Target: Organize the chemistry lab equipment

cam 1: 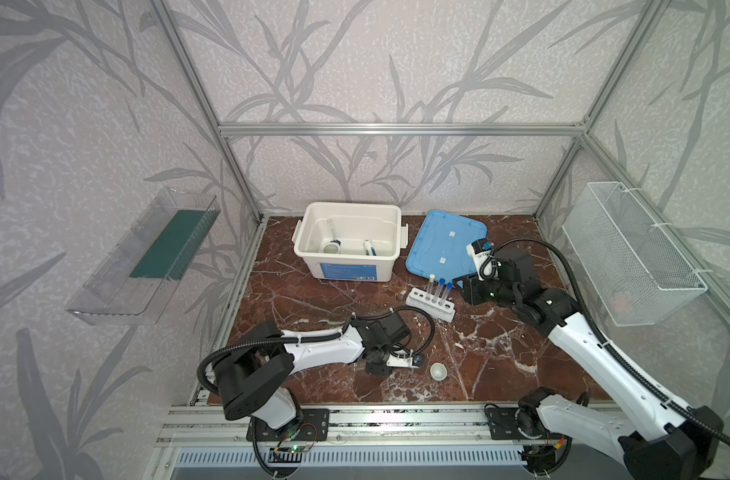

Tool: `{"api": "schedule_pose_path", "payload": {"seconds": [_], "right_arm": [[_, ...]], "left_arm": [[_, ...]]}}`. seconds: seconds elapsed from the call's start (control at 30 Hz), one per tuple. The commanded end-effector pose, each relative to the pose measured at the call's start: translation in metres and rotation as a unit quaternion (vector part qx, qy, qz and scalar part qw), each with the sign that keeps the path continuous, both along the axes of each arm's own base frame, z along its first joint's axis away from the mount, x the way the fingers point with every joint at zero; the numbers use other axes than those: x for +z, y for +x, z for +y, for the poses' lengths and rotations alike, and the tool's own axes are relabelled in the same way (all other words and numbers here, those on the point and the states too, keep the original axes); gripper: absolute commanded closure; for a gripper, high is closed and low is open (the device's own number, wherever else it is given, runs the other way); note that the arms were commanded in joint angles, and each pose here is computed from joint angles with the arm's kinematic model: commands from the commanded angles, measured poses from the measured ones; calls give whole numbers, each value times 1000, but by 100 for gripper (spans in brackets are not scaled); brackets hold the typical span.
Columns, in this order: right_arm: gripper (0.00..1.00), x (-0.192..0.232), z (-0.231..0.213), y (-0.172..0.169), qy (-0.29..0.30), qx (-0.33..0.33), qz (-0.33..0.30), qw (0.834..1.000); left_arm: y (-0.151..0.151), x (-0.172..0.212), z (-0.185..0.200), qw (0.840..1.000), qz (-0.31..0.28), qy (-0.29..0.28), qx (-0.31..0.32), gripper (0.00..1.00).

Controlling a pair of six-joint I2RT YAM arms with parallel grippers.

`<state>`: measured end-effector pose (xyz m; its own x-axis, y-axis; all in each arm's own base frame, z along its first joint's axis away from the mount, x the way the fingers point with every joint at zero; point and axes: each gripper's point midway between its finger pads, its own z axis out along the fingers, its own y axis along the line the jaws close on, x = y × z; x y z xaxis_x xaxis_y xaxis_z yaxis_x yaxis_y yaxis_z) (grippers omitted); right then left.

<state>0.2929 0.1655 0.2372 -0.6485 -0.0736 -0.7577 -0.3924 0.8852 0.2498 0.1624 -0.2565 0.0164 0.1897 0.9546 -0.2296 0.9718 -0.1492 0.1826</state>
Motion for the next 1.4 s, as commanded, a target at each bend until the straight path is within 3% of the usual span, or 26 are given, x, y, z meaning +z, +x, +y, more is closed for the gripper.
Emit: {"api": "schedule_pose_path", "payload": {"seconds": [0.0, 0.5, 0.8, 1.03, 1.2, 1.37], "right_arm": [[55, 5, -2, -1, 10, -5, -10, 1000], [56, 5, -2, 0, 16, -8, -8, 1000], [57, 4, 1, 2, 21, -8, -6, 1000], [57, 3, 5, 5, 28, -3, -3, 1000], [57, 1, 9, 8, 34, 0, -1, 999], [57, 0, 11, 8, 42, 2, -1, 999]], "left_arm": [[-6, -2, 7, 1000, 12, 7, 6, 87], [6, 40, -3, 994, -12, -80, 72, 89], [28, 107, -6, 978, -53, -158, 126, 88], [59, 167, 2, 950, -76, -232, 197, 88], [92, 208, 18, 920, -109, -270, 262, 87], [117, 233, 27, 901, -102, -298, 300, 85]]}}
